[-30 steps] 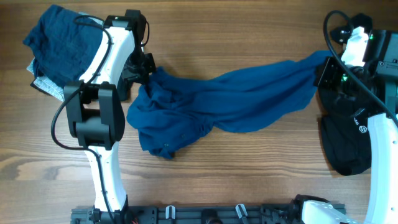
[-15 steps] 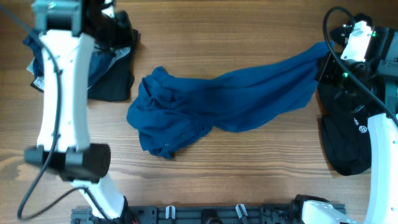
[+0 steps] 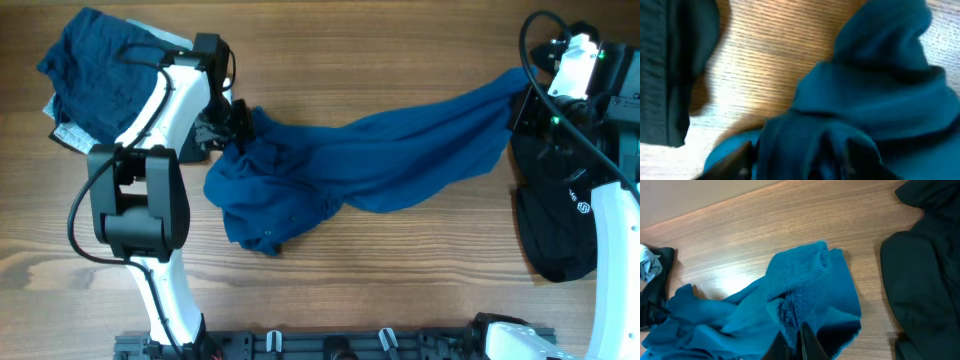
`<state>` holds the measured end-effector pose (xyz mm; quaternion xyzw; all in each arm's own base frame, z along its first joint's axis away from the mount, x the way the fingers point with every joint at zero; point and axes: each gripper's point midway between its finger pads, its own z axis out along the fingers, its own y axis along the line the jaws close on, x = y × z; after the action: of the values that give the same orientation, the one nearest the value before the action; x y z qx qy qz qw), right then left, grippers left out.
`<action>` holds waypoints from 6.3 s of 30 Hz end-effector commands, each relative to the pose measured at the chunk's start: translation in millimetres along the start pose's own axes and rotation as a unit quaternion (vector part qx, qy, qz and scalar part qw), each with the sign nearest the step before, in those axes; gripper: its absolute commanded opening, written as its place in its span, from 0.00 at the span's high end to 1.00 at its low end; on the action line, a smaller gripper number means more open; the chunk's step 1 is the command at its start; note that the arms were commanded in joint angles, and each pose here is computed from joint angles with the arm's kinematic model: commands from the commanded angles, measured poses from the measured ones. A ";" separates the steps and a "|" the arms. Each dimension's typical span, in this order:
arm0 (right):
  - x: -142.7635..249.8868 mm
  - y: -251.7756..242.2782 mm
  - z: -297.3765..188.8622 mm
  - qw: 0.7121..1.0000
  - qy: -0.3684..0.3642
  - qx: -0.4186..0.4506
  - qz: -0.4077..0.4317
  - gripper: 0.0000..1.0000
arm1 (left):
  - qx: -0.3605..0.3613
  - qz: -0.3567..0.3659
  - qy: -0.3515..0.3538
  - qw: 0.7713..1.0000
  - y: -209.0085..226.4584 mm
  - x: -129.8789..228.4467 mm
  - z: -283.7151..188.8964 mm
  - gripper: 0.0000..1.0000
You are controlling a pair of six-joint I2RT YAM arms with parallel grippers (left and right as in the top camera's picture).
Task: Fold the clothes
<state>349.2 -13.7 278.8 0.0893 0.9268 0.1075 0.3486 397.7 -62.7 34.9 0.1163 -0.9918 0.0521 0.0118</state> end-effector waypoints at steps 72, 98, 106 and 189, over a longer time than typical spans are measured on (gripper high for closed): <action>-20.5 5.9 -48.2 0.991 0.107 -0.076 -0.038 0.96 | 0.015 0.019 -0.168 0.986 6.7 22.6 -256.8 0.96; 160.7 -57.9 12.2 0.970 0.201 0.062 0.122 0.96 | 0.007 -0.062 -0.164 0.984 29.0 45.3 -127.4 0.96; 148.1 -71.7 44.9 0.981 0.139 0.065 0.118 0.96 | 0.023 -0.060 -0.220 0.973 13.9 -15.9 -101.1 0.96; 56.2 -156.9 280.6 0.989 0.079 0.124 0.034 0.49 | -0.026 0.085 -0.398 0.913 -33.4 -216.5 -78.1 0.96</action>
<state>479.3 -111.4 9.6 0.1468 0.9536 0.0161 0.2625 616.5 -46.4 94.0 0.0274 -0.9265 -0.0146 -0.3750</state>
